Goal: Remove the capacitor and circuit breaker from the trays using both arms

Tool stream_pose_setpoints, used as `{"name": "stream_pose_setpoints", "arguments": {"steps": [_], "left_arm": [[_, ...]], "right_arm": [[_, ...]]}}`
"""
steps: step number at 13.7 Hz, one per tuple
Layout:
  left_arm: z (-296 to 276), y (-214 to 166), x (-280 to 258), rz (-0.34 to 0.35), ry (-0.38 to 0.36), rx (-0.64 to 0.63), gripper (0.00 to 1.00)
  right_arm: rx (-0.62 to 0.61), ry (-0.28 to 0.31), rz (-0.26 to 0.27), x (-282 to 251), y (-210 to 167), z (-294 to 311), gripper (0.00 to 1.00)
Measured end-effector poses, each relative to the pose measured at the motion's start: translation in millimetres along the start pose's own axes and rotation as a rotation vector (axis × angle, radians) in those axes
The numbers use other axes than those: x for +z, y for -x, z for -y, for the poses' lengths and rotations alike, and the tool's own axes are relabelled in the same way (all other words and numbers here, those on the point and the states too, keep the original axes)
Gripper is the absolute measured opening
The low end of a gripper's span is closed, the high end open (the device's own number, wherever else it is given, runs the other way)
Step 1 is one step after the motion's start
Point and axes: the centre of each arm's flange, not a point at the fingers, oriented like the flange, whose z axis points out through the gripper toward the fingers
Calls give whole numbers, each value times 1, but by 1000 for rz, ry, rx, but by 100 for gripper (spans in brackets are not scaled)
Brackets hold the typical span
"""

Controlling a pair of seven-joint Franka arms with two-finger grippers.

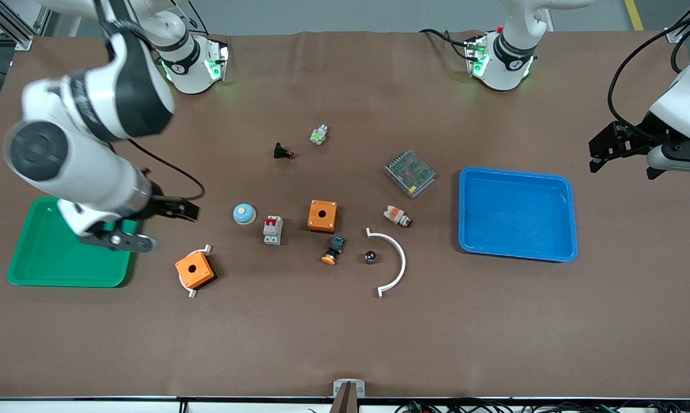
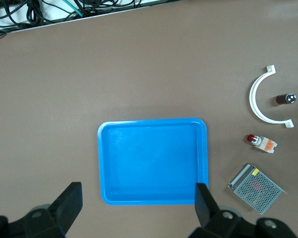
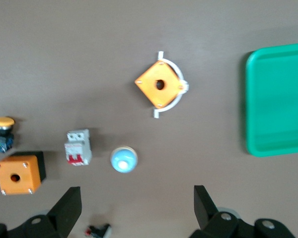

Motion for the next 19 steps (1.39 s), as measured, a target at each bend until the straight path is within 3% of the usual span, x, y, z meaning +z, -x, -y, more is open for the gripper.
{"name": "stream_pose_setpoints", "arguments": {"steps": [6, 11, 19], "left_arm": [[1, 0, 0, 1, 0, -2, 100], [1, 0, -1, -1, -1, -2, 100], [1, 0, -2, 0, -1, -2, 100]], "right_arm": [[-126, -49, -67, -70, 39, -134, 100], [-139, -65, -102, -88, 77, -171, 100], [-154, -68, -128, -75, 91, -204, 100]]}}
